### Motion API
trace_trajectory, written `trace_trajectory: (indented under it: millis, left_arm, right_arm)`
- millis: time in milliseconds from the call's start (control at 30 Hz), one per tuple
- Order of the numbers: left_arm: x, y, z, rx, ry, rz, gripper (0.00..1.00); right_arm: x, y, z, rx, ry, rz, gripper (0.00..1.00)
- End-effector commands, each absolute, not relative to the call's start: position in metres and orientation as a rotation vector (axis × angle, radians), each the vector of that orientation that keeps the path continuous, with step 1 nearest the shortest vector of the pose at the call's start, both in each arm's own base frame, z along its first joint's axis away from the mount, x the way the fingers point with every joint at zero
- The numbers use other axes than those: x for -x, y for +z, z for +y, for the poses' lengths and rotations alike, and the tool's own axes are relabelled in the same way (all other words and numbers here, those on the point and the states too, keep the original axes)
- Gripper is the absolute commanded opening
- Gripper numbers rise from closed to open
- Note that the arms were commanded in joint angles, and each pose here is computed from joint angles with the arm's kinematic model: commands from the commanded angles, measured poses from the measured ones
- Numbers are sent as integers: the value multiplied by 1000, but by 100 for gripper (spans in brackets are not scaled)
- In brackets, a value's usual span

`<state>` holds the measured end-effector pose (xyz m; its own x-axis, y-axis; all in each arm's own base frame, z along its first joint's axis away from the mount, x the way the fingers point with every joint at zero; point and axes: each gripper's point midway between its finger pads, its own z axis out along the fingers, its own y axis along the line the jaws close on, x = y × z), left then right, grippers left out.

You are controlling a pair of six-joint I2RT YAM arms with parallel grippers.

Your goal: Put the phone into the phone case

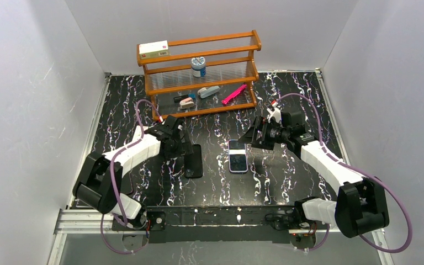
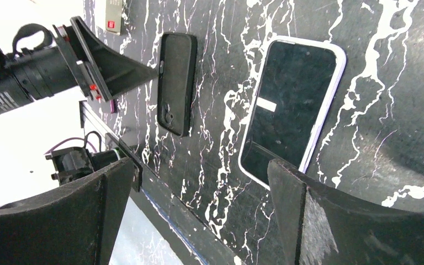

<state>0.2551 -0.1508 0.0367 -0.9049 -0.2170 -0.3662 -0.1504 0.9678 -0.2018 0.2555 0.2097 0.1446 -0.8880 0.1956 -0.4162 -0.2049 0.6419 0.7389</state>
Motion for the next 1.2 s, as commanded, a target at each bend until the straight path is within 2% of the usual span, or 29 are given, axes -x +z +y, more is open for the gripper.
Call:
trace_trajectory:
  millis: [0, 67, 467, 833, 967, 1167]
  left_arm:
    - [-260, 68, -105, 348, 29, 2677, 96]
    - [-264, 76, -94, 399, 45, 2654, 98]
    - [-259, 76, -13, 902, 80, 2585, 98]
    - [-216, 90, 78, 1325, 382, 2330, 97]
    - [-194, 82, 104, 1429, 533, 2319, 98]
    - [-188, 51, 108, 1491, 506, 2390, 98]
  right_arm:
    - [-251, 160, 213, 29, 1223, 2326, 99]
    - [-250, 163, 213, 30, 1229, 2311, 99]
    - [-252, 163, 217, 36, 1264, 2304, 99]
    - [-250, 156, 219, -10, 1279, 2339, 99]
    - [-250, 152, 220, -30, 1283, 2362, 99]
    - [-255, 157, 221, -30, 1275, 2374, 99]
